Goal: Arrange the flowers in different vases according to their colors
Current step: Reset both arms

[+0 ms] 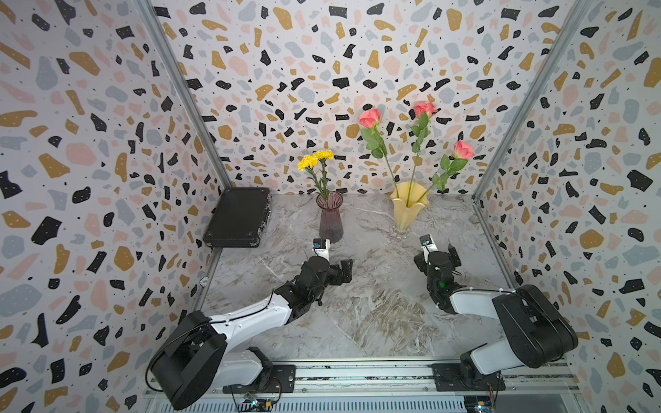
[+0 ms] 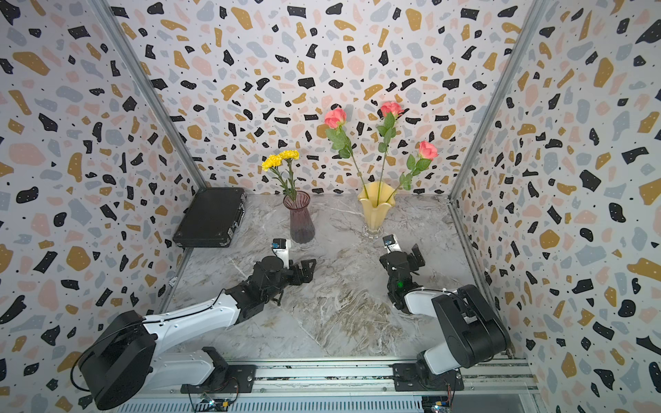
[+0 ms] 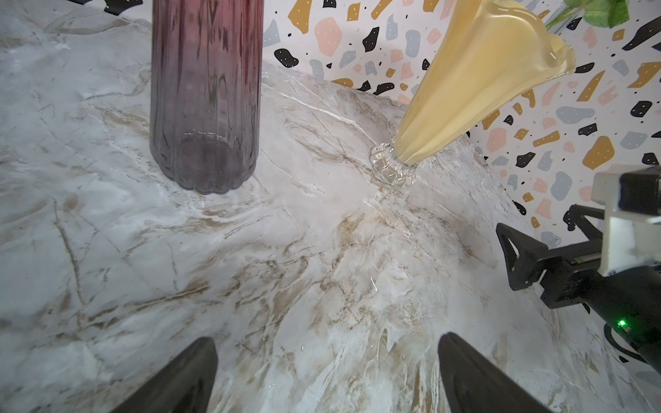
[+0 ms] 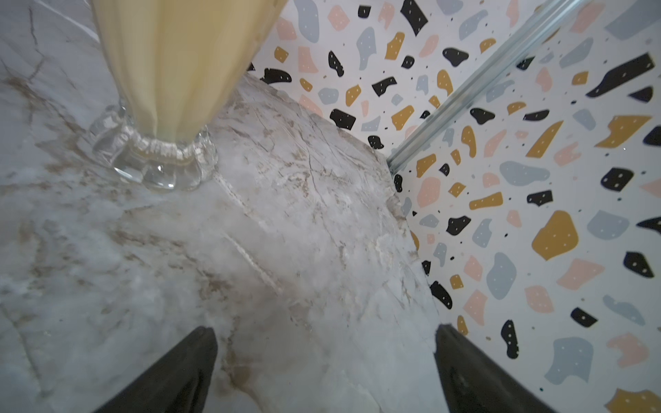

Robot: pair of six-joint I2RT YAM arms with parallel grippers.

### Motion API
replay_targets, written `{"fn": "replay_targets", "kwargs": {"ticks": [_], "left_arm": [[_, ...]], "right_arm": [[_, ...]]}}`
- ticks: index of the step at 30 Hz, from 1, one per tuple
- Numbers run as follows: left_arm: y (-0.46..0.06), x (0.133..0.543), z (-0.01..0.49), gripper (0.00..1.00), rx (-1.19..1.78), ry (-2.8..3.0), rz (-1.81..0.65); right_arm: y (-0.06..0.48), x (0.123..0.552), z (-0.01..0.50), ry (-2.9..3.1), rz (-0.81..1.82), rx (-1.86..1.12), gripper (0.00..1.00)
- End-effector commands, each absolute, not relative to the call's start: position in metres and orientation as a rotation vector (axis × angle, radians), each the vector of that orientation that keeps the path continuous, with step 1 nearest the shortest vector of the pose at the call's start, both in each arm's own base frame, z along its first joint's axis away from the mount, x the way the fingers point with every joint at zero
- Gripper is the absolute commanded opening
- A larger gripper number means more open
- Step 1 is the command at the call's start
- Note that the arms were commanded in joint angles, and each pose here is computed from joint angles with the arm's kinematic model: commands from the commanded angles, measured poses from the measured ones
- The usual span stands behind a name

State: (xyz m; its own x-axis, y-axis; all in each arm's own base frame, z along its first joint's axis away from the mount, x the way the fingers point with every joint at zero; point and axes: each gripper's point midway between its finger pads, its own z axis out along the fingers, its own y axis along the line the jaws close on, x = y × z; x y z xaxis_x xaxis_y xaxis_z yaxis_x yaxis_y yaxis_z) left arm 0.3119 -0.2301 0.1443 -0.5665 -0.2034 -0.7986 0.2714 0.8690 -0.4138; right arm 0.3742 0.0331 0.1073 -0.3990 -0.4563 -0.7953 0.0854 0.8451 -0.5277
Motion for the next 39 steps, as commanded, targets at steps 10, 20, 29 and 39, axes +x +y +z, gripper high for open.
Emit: {"fn": "replay_targets", "kwargs": {"ticks": [10, 20, 29, 39], "left_arm": [[-0.242, 0.319, 0.141, 1.00, 0.052, 2.097, -0.653], [-0.249, 0.320, 0.131, 0.99, 0.084, 2.138, -0.653], [-0.204, 0.325, 0.158, 0.99, 0.131, 1.975, -0.363], [-0.164, 0.325, 0.146, 1.00, 0.204, 1.963, -0.034]], "right_arm": [[-0.011, 0.379, 0.092, 1.873, -0.252, 0.009, 0.99], [-0.002, 0.378, 0.089, 1.917, -0.224, -0.051, 1.00], [0.000, 0.380, 0.088, 1.914, -0.216, -0.064, 1.00], [-0.001, 0.379, 0.088, 1.915, -0.221, -0.061, 1.00]]}}
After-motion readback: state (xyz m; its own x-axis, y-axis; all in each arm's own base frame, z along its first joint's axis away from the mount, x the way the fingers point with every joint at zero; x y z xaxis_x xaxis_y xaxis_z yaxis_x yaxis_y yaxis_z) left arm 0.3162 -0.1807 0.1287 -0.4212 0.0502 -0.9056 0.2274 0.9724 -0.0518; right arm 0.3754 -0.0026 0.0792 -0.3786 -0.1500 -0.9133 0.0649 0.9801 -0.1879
